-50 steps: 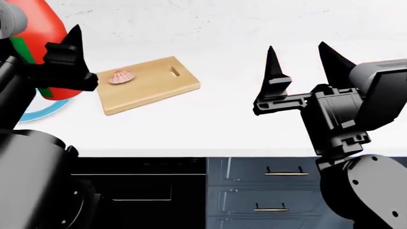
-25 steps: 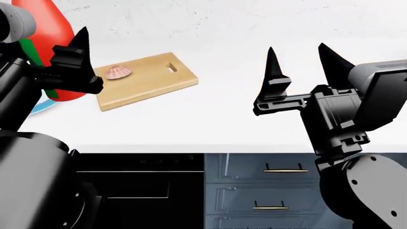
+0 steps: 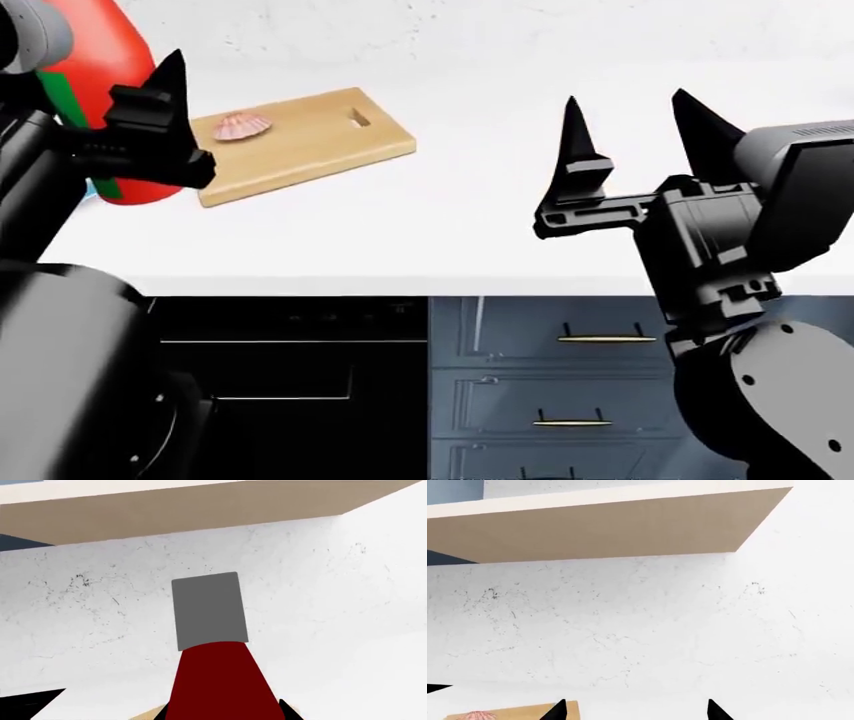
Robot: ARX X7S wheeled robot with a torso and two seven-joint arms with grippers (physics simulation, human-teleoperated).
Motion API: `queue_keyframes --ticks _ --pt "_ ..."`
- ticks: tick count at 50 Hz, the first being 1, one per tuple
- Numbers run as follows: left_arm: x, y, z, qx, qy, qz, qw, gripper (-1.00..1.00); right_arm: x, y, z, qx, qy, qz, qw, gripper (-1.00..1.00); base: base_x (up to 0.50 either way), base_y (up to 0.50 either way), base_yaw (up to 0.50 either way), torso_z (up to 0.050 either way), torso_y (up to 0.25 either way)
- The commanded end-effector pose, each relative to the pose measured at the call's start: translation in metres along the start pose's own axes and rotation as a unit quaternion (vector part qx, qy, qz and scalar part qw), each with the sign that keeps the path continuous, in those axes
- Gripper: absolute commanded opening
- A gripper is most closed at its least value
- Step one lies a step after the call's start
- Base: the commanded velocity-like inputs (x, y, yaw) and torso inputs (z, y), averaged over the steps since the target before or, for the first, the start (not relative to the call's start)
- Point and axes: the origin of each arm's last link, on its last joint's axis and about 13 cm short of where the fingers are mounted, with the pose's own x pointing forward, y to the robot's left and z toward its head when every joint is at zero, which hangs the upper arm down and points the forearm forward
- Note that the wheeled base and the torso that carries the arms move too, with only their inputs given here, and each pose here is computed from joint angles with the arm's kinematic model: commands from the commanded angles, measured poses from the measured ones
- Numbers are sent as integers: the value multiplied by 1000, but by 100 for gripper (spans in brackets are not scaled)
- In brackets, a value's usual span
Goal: Pick the scallop from the plate and place it on the cutting board. Then pick the condiment bottle from the cabinet and place it next to the cutting board.
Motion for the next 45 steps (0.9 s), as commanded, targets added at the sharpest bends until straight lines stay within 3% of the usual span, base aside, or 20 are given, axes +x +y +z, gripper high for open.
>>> queue_keyframes --ticks 1,5,10,16,24,45 --pt "9 -1 14 8 -1 2 1000 -100 2 -3 28 -12 31 3 999 100 0 0 0 -50 12" --pt "20 -5 20 24 -3 -8 1000 -100 7 -11 62 -28 44 26 998 100 0 0 0 -10 0" --pt "46 -13 21 21 -2 -21 1000 -100 8 -16 82 -48 52 26 997 100 0 0 0 0 0" --pt "70 -31 20 13 5 -38 999 -100 10 -15 86 -54 58 24 997 100 0 0 0 0 0" --pt "81 -55 15 21 17 -54 998 -100 11 -14 89 -57 57 26 996 100 0 0 0 0 0" --pt "95 -76 -19 35 51 -66 996 -100 12 -14 86 -62 59 29 996 100 0 0 0 0 0"
